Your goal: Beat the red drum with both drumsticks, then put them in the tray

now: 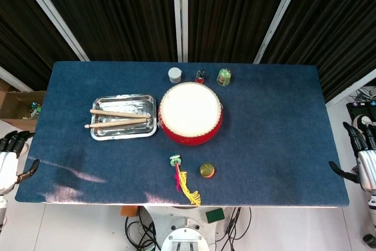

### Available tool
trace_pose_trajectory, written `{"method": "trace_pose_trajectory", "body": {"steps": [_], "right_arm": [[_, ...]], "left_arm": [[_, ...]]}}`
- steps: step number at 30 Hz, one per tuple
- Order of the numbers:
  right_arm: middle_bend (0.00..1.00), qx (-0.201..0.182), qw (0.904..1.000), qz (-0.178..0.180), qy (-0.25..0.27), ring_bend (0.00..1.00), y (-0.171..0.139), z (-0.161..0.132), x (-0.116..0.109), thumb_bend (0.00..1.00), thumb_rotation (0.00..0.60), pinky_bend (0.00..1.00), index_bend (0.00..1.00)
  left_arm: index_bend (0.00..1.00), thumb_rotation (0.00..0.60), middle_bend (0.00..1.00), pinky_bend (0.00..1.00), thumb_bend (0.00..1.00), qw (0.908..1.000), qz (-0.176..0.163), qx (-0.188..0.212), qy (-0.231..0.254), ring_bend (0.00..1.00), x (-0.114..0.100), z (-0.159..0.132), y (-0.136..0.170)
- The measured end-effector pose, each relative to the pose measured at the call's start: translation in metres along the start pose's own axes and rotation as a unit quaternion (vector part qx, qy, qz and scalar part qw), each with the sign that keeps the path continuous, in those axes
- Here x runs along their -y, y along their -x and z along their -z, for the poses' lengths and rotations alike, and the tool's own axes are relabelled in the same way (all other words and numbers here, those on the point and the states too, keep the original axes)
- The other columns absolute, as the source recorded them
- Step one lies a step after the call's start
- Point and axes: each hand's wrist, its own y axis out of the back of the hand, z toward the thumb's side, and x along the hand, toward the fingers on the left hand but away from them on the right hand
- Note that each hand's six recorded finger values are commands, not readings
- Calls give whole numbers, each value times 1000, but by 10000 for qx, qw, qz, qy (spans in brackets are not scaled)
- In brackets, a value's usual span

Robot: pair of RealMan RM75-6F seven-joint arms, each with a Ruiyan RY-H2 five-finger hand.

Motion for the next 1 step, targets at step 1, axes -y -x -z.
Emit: {"method": "trace_pose_trajectory", "body": {"steps": [1], "right_arm": [[168, -5, 10000, -41, 19, 22, -3, 1, 3, 176, 600, 48, 55]], "left_arm": [[216, 600, 193, 202, 296, 10000, 62, -9, 9, 125, 3, -1, 5]]}}
